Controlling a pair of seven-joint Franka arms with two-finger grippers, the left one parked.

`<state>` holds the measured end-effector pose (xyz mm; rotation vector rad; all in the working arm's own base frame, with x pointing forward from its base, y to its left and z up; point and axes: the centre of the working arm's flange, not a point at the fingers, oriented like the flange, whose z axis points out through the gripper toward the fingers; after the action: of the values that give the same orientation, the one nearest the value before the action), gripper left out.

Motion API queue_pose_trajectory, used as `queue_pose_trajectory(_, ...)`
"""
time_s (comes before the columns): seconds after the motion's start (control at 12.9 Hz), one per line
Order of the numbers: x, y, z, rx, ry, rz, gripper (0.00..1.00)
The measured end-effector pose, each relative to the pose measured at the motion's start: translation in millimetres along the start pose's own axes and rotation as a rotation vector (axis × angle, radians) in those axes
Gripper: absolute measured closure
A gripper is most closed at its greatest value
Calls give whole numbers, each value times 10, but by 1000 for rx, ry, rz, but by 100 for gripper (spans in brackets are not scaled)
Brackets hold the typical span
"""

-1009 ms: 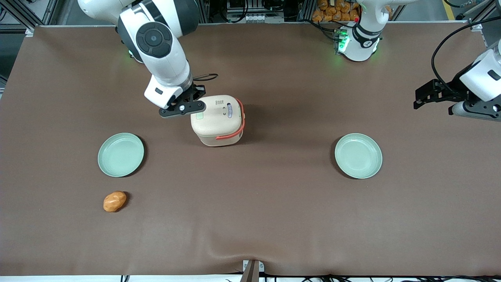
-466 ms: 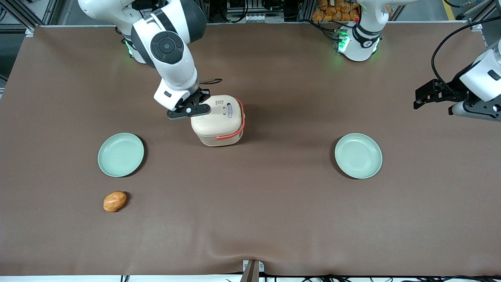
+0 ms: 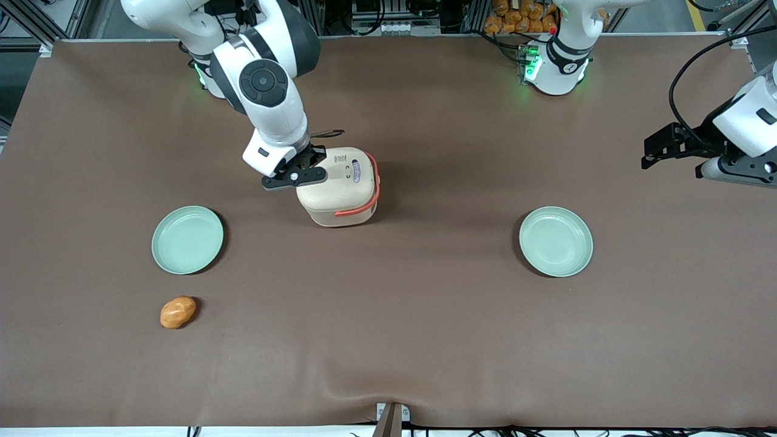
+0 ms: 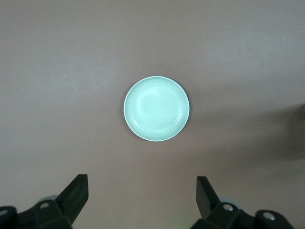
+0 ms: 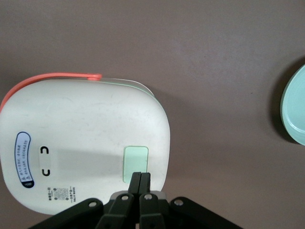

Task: Press rice cooker button with right arm
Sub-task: 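Lower the closed right gripper fingertips onto the green button and press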

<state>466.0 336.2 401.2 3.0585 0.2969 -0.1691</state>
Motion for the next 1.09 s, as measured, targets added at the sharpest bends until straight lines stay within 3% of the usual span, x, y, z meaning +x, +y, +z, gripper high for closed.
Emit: queue_pose_trajectory(1.09, 6, -117, 290, -20, -20, 24, 99)
